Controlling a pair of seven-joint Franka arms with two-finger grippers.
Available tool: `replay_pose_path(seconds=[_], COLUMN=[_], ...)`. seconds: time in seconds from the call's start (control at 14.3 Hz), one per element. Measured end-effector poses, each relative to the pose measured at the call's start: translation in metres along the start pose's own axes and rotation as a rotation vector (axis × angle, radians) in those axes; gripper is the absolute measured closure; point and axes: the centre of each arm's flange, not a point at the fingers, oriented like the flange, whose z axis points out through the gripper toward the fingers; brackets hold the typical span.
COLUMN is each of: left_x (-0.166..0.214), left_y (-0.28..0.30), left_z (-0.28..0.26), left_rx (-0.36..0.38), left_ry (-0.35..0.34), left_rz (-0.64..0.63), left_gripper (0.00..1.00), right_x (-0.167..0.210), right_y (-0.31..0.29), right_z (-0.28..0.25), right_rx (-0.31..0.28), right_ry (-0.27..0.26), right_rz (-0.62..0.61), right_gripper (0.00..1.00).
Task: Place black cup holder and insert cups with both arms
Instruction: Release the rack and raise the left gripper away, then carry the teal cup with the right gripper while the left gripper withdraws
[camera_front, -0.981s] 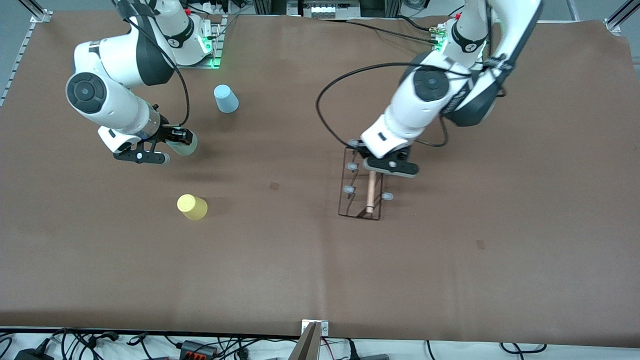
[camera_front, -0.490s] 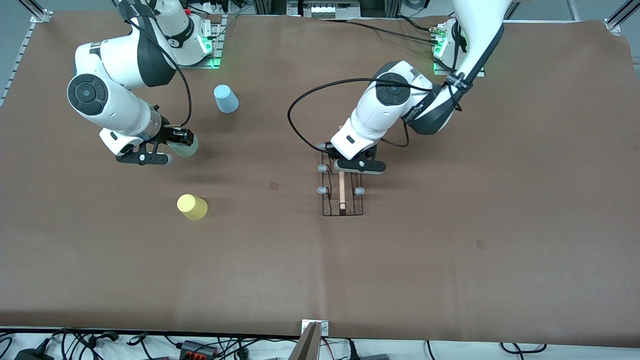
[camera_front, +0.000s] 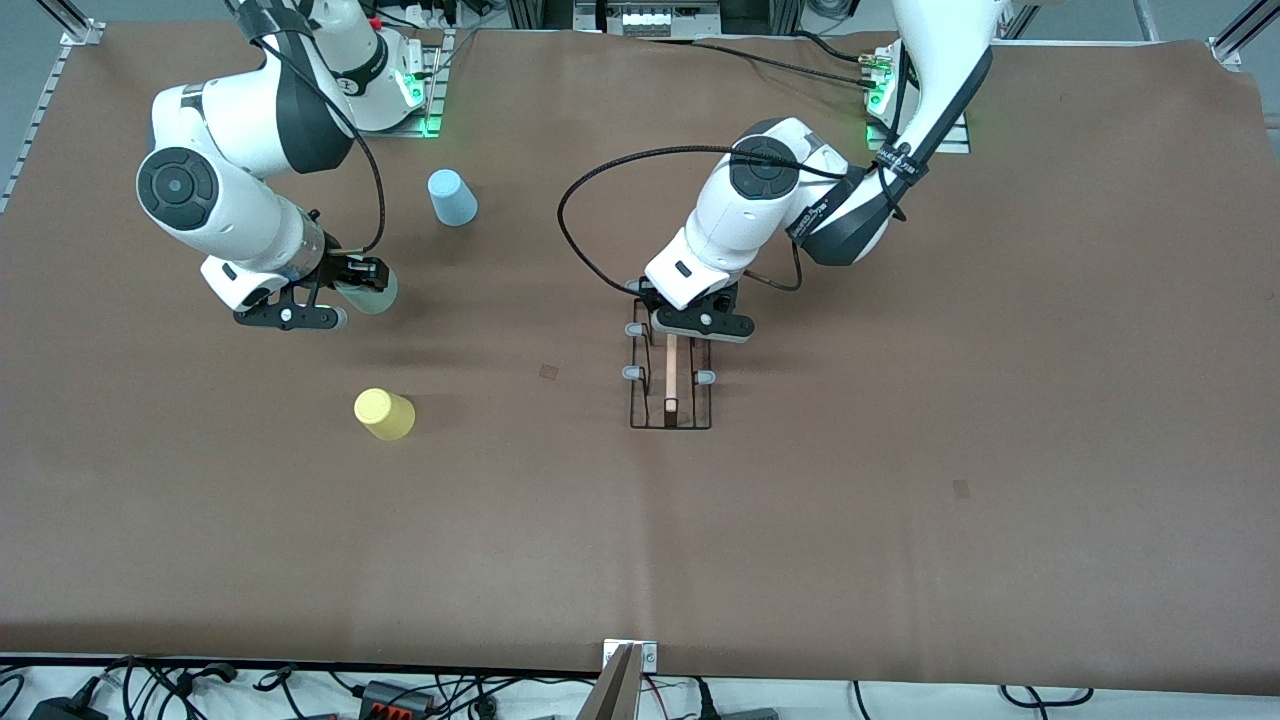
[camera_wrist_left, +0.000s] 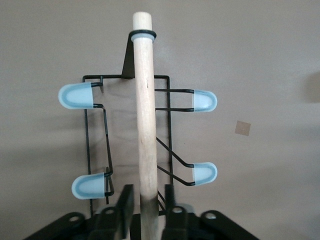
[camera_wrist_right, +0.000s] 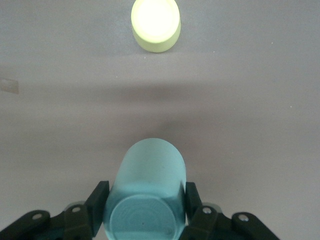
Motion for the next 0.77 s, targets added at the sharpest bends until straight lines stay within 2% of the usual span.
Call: replay_pose_path(seconds=[0.28, 0.42, 0.49, 0.63, 0.77], left_x=[0.021, 0.042, 0.053, 0.072, 0.089], left_y=[-0.017, -0.042, -0.058, -0.092, -0.133], left_z=[-0.020, -0.050, -0.069, -0.108, -0.142], left_rx=[0.047, 0.120, 0.166, 0.244, 0.297], left_ry=[0.039, 0.056, 0.068, 0.070, 0.045], left_rz=[0.007, -0.004, -0.014, -0.009, 0.057], left_gripper=[0.22, 0.05, 0.00, 0.00, 0.00], right_x=[-0.001, -0.004, -0.007, -0.021, -0.052], right_y=[-0.005, -0.013, -0.022, -0.061, -0.131], right_z=[-0.001, -0.007, -0.012, -0.024, -0.042], right_rx=[-0.001, 0.003, 0.005, 0.009, 0.042], right_ry=[0.002, 0.014, 0.023, 0.047, 0.071], right_rz=[-0.011, -0.007, 0.019, 0.086, 0.176], right_gripper=[0.34, 0.34, 0.34, 0.34, 0.34])
